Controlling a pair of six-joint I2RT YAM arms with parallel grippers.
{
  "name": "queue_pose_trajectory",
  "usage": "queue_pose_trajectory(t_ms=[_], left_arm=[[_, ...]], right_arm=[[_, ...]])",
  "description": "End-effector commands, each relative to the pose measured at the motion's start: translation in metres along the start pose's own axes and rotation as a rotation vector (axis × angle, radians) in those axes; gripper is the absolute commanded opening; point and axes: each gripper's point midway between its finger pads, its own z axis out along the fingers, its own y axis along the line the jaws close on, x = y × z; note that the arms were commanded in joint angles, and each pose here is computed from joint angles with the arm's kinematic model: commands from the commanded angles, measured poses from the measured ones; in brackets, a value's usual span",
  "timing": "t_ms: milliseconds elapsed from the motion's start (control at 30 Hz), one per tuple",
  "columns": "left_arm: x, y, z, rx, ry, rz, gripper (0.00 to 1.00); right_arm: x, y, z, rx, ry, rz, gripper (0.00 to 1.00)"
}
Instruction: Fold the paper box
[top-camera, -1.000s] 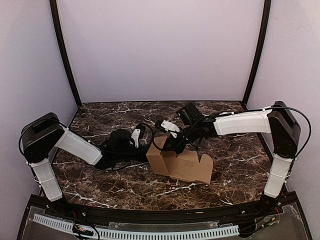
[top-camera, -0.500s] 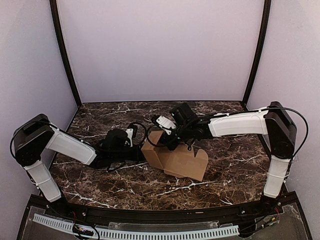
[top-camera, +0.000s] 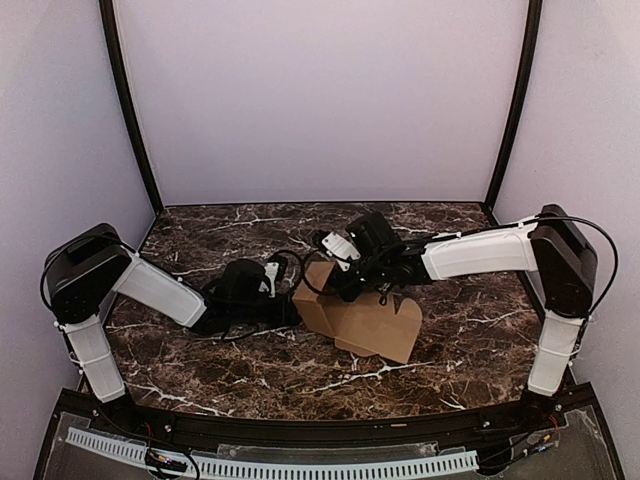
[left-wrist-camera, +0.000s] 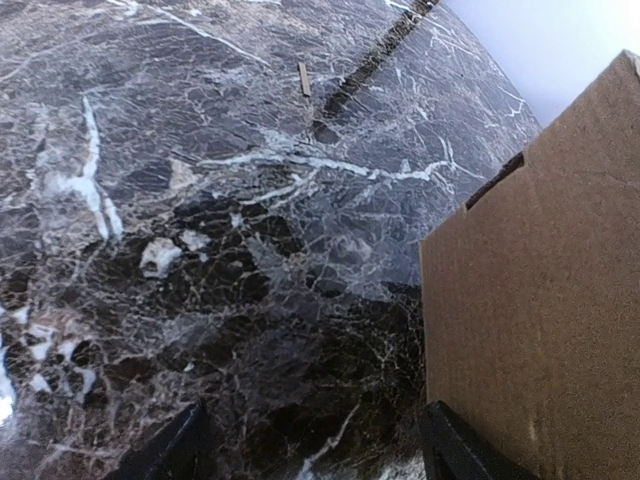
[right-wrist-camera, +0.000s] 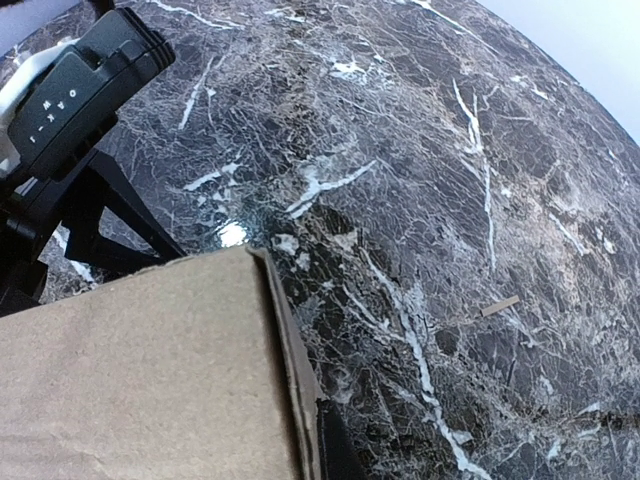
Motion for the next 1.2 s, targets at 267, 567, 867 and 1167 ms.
queue_pose_trajectory(t_ms=[267, 567, 867, 1167], left_arm=[[-0.01, -0.038, 0.008, 0.17, -0.01, 0.028, 0.74], [0.007, 0.017, -0.03, -0.044, 0.004, 0.099, 0.8], [-0.021, 0.003, -0.049, -0.034, -0.059, 0.132, 0.8], [-0.057, -0.053, -0.05, 0.119, -0.119, 0.12, 0.8]], right_arm=[[-0.02, 0.022, 0.0, -0.112, -0.05, -0.09, 0.0], [0.022, 0.013, -0.036, -0.06, -0.103, -0.227, 0.0], [0.049, 0.009, -0.028, -0.02, -0.205, -0.188, 0.0], [0.079, 0.004, -0.022, 0.006, -0.154, -0.165, 0.0]])
